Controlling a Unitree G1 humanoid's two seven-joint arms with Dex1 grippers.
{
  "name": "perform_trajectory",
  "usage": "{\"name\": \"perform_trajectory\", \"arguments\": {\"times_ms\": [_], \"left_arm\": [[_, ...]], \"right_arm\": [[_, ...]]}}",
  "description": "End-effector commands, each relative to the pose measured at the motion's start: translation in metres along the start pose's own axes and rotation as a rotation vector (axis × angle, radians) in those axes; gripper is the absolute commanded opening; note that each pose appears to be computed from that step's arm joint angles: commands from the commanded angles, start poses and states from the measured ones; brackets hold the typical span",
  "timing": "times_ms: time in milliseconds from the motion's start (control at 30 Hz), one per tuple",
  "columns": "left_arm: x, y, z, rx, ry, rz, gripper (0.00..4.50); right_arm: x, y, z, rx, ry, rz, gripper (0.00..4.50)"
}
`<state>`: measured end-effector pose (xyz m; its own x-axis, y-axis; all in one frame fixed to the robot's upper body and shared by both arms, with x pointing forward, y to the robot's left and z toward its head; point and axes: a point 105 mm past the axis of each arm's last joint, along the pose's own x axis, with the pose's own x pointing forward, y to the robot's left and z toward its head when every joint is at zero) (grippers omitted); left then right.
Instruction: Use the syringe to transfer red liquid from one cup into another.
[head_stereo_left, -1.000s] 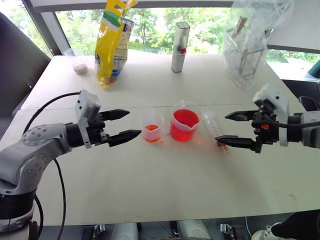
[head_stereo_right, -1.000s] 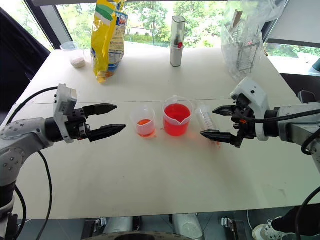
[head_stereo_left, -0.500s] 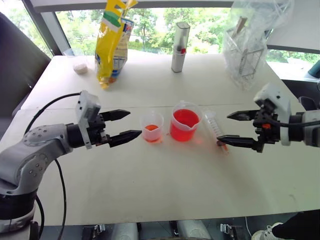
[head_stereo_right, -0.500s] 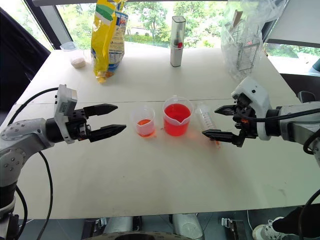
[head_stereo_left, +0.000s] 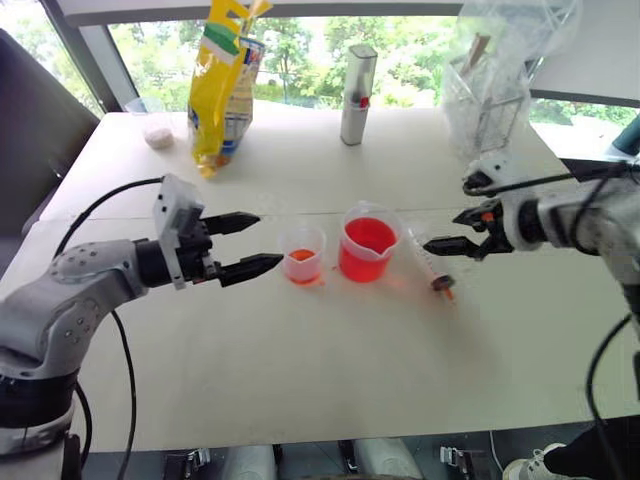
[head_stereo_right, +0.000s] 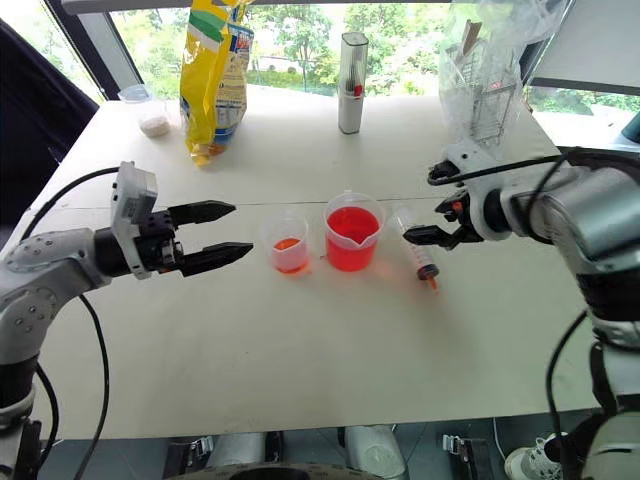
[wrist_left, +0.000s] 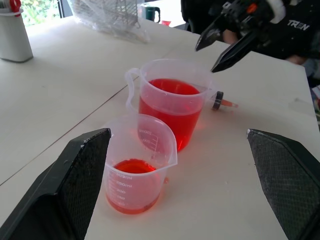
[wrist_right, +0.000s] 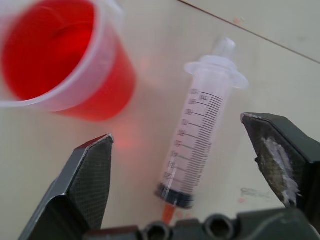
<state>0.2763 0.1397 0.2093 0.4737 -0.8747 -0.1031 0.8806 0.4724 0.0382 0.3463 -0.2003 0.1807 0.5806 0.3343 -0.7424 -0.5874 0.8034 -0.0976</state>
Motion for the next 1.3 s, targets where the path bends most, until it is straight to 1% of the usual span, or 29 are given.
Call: {"name": "perform_trajectory", "arguments": {"times_ms": [33,167,300,500,600,633,700,733,767,867,933,1033,1067,1100,1167,1200,1233,1300], "left_arm": [[0.003,-0.001,0.010,0.048,-0.030,-0.002,4.50],[0.005,-0.003,0.010,0.049,-0.041,0.004,4.50],[0.005,-0.006,0.008,0.045,-0.046,0.018,4.50],[0.004,-0.007,0.008,0.044,-0.051,0.041,4.50],[0.004,-0.008,0.008,0.045,-0.053,0.047,4.50],[0.004,-0.008,0.007,0.045,-0.054,0.048,4.50],[0.005,-0.009,0.007,0.046,-0.054,0.049,4.50],[0.005,-0.008,0.007,0.046,-0.055,0.050,4.50],[0.005,-0.008,0.008,0.046,-0.056,0.050,4.50],[0.004,-0.006,0.008,0.047,-0.056,0.050,4.50],[0.005,-0.003,0.010,0.053,-0.054,0.045,4.50],[0.004,0.000,0.013,0.060,-0.056,0.039,4.50],[0.004,0.001,0.015,0.064,-0.059,0.034,4.50],[0.004,0.003,0.017,0.068,-0.062,0.027,4.50],[0.008,0.007,0.025,0.081,-0.077,0.007,4.50],[0.010,0.009,0.028,0.086,-0.082,0.001,4.50],[0.009,0.011,0.030,0.089,-0.084,-0.004,4.50],[0.012,0.014,0.033,0.100,-0.082,-0.014,4.50]], "right_arm": [[0.013,-0.017,0.002,0.032,0.060,-0.067,4.47],[0.032,-0.028,-0.005,0.097,0.150,-0.089,4.47],[0.045,-0.032,-0.006,0.138,0.205,-0.095,4.47],[0.061,-0.024,0.000,0.121,0.247,-0.065,4.47],[0.066,-0.021,0.001,0.098,0.262,-0.056,3.64],[0.067,-0.019,0.001,0.097,0.266,-0.052,3.19],[0.068,-0.018,0.000,0.099,0.274,-0.046,2.04],[0.068,-0.018,-0.001,0.105,0.277,-0.044,1.63],[0.067,-0.019,-0.002,0.113,0.279,-0.043,1.37],[0.064,-0.019,-0.004,0.132,0.280,-0.045,1.36],[0.052,-0.026,-0.003,0.189,0.259,-0.071,1.36],[0.038,-0.028,0.007,0.183,0.178,-0.087,1.36],[0.030,-0.030,0.016,0.165,0.111,-0.096,1.36],[0.020,-0.030,0.027,0.163,0.036,-0.100,1.36],[-0.013,-0.029,0.059,0.121,-0.229,-0.106,1.36],[-0.025,-0.028,0.070,0.107,-0.330,-0.124,1.36],[-0.032,-0.025,0.074,0.114,-0.382,-0.138,1.36],[-0.047,-0.018,0.089,0.112,-0.535,-0.140,1.36]]}}
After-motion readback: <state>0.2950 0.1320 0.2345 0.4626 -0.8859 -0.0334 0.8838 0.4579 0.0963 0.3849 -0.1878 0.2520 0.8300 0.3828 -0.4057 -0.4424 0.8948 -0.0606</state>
